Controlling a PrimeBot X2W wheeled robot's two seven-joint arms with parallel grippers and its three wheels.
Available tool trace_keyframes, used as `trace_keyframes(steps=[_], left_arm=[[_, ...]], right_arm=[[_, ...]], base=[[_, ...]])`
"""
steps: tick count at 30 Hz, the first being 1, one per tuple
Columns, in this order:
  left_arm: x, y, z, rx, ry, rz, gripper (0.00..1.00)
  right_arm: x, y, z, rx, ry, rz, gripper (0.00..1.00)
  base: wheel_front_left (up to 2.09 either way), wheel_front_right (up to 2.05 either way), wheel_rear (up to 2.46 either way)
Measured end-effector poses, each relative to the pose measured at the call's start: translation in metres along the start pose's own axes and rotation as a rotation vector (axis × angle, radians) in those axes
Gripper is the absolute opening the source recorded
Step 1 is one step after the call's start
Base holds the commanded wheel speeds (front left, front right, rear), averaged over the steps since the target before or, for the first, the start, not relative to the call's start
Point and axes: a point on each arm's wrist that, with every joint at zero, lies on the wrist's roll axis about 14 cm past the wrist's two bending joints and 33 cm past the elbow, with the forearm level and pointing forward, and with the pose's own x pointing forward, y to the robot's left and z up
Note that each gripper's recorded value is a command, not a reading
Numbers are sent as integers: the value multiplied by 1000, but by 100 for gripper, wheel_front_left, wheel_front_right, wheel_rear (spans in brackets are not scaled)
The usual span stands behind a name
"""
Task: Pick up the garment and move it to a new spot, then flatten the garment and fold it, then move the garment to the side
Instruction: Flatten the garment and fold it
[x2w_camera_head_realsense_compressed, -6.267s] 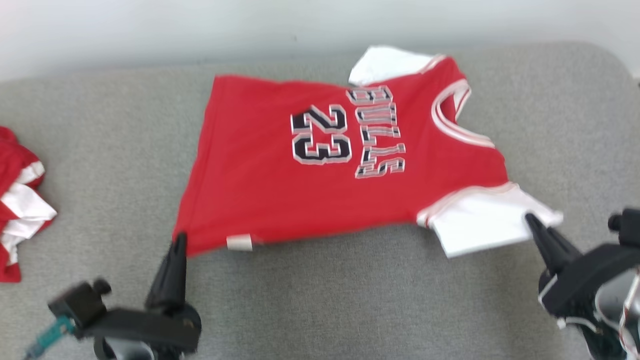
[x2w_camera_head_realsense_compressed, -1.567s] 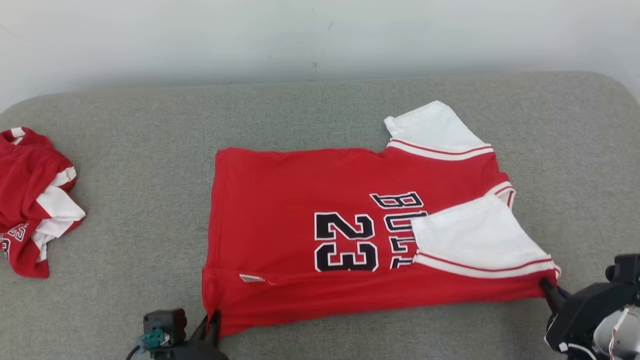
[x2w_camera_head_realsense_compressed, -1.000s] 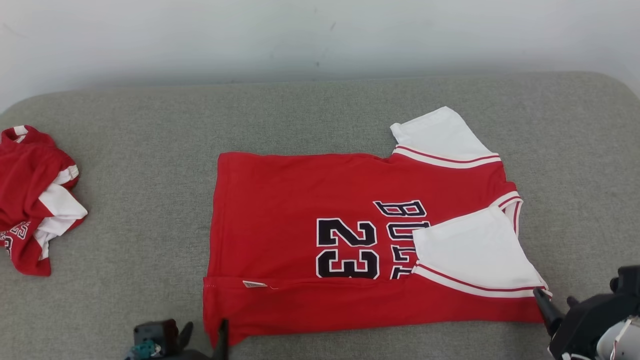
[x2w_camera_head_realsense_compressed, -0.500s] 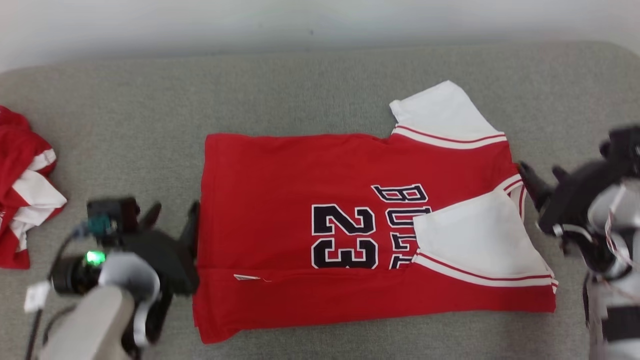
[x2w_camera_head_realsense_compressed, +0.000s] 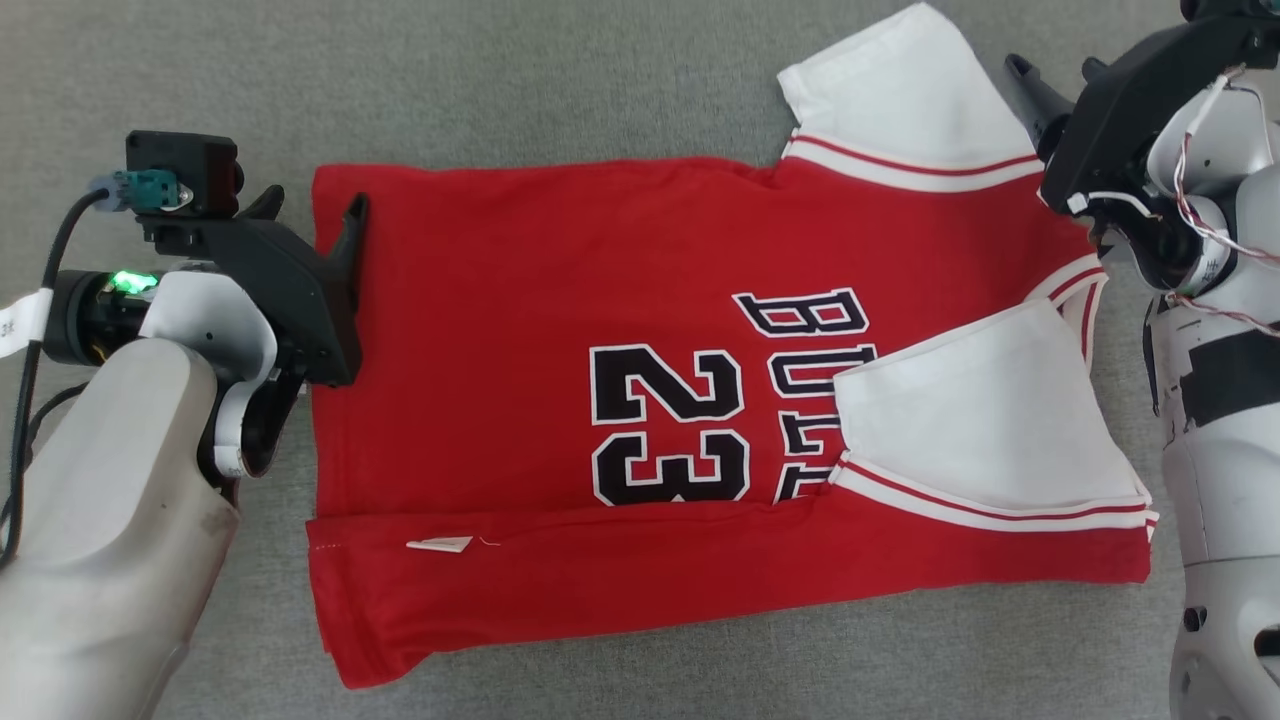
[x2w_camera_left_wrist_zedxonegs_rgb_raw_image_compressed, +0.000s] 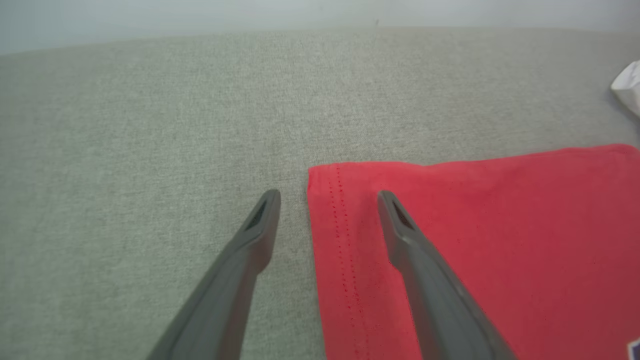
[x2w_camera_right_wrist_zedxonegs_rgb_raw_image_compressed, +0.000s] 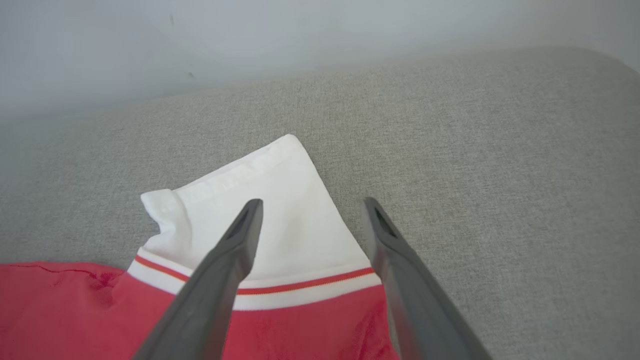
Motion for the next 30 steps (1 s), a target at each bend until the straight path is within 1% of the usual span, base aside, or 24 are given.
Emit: trace_keyframes(steps=[4, 6, 10, 18, 19, 20, 21, 22, 25, 30], left_arm=[[15, 1, -21, 0, 55, 6, 100], [20, 3, -23, 4, 54, 15, 100], [23, 8, -22, 19, 46, 33, 100], [31, 13, -24, 74, 95, 39, 100], [33, 14, -23, 83, 97, 38, 83], [34, 13, -24, 87, 105, 33, 31], [35, 13, -25, 92, 116, 24, 5], [36, 12, -27, 94, 131, 16, 0], [40, 9, -31, 94, 166, -15, 0], [42, 8, -34, 75, 189, -43, 0]], right_arm=[[18, -6, -15, -8, 35, -13, 100], [23, -10, -21, -13, 52, -21, 100], [27, -13, -20, -19, 53, -27, 100], [38, -13, -17, -40, 64, -32, 100], [39, -12, -16, -46, 67, -32, 100], [41, -12, -17, -55, 73, -34, 100], [43, -13, -16, -60, 77, -36, 100], [44, -13, -17, -66, 81, -38, 100], [50, -16, -19, -94, 100, -49, 100], [59, -22, -8, -122, 88, -65, 100]], base=[[0, 0, 0], [0, 0, 0], [0, 0, 0], [0, 0, 0], [0, 0, 0], [0, 0, 0], [0, 0, 0], [0, 0, 0], [0, 0, 0], [0, 0, 0]])
